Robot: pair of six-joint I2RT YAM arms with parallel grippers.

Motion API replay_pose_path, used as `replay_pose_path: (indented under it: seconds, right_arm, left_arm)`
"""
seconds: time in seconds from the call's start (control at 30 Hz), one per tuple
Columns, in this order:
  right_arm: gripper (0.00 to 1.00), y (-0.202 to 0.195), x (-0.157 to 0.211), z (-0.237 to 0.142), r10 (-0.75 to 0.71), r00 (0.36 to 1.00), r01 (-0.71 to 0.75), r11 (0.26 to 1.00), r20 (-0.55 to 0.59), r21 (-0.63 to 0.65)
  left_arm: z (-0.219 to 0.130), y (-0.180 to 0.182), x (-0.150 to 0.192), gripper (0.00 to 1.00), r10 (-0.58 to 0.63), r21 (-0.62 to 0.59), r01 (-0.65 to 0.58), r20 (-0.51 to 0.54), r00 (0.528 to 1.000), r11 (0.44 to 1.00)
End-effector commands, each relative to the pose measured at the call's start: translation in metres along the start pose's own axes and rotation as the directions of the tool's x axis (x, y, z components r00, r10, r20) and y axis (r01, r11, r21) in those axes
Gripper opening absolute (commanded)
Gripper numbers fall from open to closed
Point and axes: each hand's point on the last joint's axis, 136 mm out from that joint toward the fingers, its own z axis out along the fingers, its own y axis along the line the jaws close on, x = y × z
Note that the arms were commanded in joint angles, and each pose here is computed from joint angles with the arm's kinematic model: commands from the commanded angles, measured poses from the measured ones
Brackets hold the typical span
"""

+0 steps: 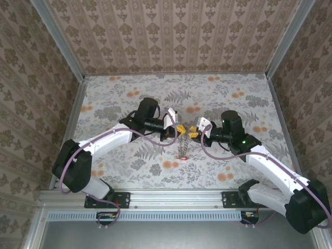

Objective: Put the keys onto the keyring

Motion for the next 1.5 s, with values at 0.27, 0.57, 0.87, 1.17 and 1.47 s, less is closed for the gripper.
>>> replay_pose_path:
  seconds: [0.27, 0.57, 0.87, 1.17, 1.47]
  right_arm:
    - [0.18, -0.005, -0.021, 0.011, -0.035, 0.997, 0.039, 0.997, 0.073, -0.065]
    - [0.02, -0.002, -0.017, 0.009, -0.048, 0.999, 0.049, 0.994, 0.011, -0.098]
    - [0.0, 0.003, -0.016, 0.004, -0.096, 0.99, 0.081, 0.987, -0.104, -0.137]
    - [0.0, 0.007, -0.022, 0.007, -0.113, 0.984, 0.09, 0.982, -0.137, -0.163]
    - [0.09, 0.002, -0.022, 0.005, -0.036, 0.993, 0.023, 0.992, -0.11, -0.122]
  left_arm:
    - [-0.003, -0.006, -0.013, 0.0, 0.03, 0.042, -0.032, 0.039, 0.999, 0.999]
    - [-0.004, -0.004, -0.008, 0.06, 0.042, 0.031, -0.042, 0.0, 0.999, 0.999]
    - [-0.002, -0.001, 0.009, 0.16, 0.095, 0.004, -0.096, -0.166, 0.982, 0.995]
    - [0.0, 0.001, -0.009, 0.17, 0.11, 0.0, -0.111, -0.115, 0.987, 0.994]
    - [-0.002, 0.005, -0.015, 0.0, 0.09, -0.026, -0.092, -0.063, 0.994, 0.995]
